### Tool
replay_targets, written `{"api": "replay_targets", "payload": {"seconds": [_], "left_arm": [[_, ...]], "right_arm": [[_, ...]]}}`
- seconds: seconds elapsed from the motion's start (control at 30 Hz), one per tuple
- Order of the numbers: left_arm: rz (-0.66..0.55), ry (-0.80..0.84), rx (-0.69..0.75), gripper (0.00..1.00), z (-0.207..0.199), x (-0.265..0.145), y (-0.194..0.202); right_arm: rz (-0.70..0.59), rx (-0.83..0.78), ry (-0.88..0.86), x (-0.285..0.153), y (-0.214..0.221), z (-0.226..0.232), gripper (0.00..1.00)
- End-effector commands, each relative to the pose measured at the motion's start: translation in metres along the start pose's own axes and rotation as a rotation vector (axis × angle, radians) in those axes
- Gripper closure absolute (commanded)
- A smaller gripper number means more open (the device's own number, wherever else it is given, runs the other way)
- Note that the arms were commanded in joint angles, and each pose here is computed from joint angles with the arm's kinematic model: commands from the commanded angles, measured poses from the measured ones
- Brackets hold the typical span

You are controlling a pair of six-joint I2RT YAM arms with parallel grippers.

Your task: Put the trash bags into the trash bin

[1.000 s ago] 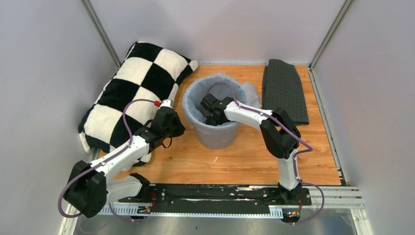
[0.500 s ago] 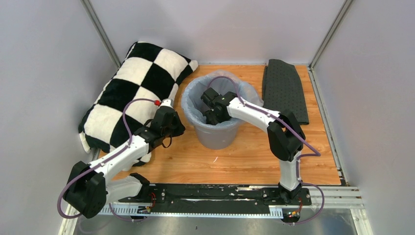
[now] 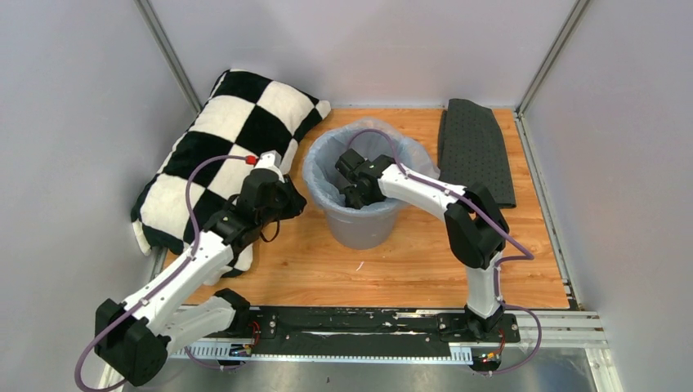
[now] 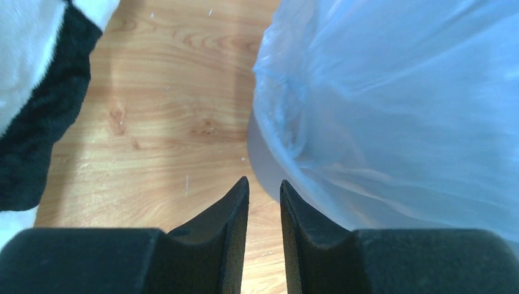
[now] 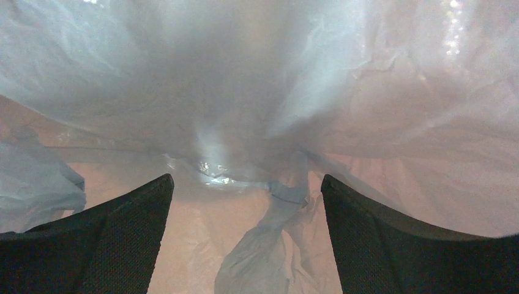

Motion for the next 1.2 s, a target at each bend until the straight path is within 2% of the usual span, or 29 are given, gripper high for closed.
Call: {"api": "replay_targets", "payload": {"seconds": [0.0,0.17,0.27,0.4,0.5,0.73,1.17], "left_arm": [[-0.045,0.032,0.007,0.7,-0.013,-0.027,-0.022],[-0.097,0.095,-0.015,0.67,-0.029,-0.055,-0.041],[-0.112,0.176,-0.039,0.6,-0.044,-0.069,-0.05],[-0.093,0.281,-0.047,0.51,-0.065,-0.073,-0.057],[-0.076,0.324,-0.047,0.49,-0.073,-0.071,-0.058],[-0.05,0.344,-0.049,0.5,-0.078,-0.059,-0.056],[-0.005,0.287,-0.028,0.64,-0.074,-0.041,-0.049]], "right_arm": [[0.059,-0.006,0.008,0.016,0.011,0.005,0.09],[0.08,-0.008,0.0,0.026,0.014,0.006,0.09],[0.089,-0.008,0.0,0.03,0.016,0.007,0.09],[0.097,-0.006,-0.005,0.034,0.018,0.008,0.09],[0.105,-0.006,-0.008,0.037,0.02,0.009,0.09],[0.115,-0.008,-0.009,0.041,0.023,0.009,0.1],[0.05,-0.007,0.003,0.009,0.008,0.009,0.1]]}}
Point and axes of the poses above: each gripper's point midway between its finger pads, its own x axis out along the fingers, its own z axis along the line the jaws close on, y = z × x, the point moved 6 cm from there along -x, back along the fingers, and after that the axes turned 10 degrees about -x, right-handed, at the moved point
